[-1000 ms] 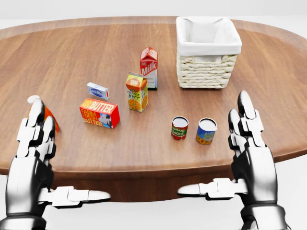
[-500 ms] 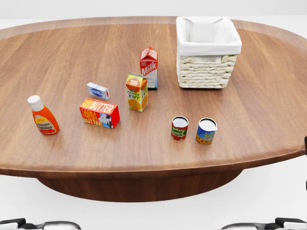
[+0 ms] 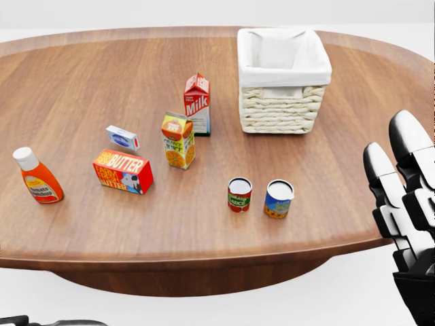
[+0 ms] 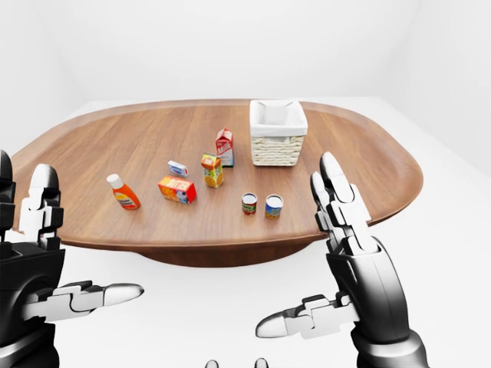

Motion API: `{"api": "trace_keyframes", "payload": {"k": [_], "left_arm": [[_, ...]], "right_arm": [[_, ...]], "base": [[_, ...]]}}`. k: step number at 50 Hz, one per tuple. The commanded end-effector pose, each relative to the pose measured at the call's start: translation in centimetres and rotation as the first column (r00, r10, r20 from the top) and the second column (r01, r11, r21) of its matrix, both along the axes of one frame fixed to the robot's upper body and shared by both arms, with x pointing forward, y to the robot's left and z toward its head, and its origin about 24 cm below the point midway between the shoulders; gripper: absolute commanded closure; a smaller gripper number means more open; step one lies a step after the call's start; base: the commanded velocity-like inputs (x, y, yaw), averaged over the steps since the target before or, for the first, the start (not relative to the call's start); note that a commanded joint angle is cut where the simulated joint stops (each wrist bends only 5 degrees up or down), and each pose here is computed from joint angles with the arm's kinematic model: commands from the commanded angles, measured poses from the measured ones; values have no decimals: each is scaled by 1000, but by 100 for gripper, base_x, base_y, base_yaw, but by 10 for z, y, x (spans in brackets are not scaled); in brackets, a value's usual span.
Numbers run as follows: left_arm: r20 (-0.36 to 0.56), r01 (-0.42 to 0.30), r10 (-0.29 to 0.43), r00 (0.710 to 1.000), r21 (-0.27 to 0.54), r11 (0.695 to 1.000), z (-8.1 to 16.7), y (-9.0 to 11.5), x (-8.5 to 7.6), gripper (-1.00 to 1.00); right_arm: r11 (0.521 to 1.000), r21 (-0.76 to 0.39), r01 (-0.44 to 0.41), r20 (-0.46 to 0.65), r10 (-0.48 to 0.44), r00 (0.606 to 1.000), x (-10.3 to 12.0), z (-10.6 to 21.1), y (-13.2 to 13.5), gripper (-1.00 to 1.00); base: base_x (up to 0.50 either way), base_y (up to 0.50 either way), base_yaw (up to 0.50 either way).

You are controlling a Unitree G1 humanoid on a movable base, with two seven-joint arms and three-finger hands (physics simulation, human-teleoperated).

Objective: Pick up the orange juice, and put it in the basket.

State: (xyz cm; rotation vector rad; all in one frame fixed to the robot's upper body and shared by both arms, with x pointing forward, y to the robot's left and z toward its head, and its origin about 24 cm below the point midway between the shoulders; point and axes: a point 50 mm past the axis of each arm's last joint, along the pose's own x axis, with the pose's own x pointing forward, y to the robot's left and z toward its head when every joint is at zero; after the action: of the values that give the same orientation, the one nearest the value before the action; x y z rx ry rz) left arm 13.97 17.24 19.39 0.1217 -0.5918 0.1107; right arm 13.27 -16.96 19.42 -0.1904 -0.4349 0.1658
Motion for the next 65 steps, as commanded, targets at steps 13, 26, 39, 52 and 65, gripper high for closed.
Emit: {"api": "trace_keyframes", "payload": {"k": [13,26,39,52,65], "left_arm": [[19,16,-16,1000,1,1000,2,-5,1,-100],[23,14,-14,1000,3,1000,2,-5,1,-100],[21,17,-17,1000,4,1000,2,-5,1,-100],[22,20,-20,1000,6,1000,2,-6,1,-100],[25,25,-25,999,7,1000,2,-7,1,-100]], "right_arm": [[1000,16,-11,-19,11,1000,0,-2,1,-100],[1000,22,-6,-15,7,1000,0,-1,1,-100],[1000,5,-20,-13,20,1000,0,-2,3,-100],[1000,-1,-28,-18,28,999,0,-2,4,-100],[998,-20,-52,-22,52,998,1,-1,6,-100]], "base": [[42,-36,0],[44,-34,0],[50,-10,0],[50,-5,0],[50,-2,0]]}}
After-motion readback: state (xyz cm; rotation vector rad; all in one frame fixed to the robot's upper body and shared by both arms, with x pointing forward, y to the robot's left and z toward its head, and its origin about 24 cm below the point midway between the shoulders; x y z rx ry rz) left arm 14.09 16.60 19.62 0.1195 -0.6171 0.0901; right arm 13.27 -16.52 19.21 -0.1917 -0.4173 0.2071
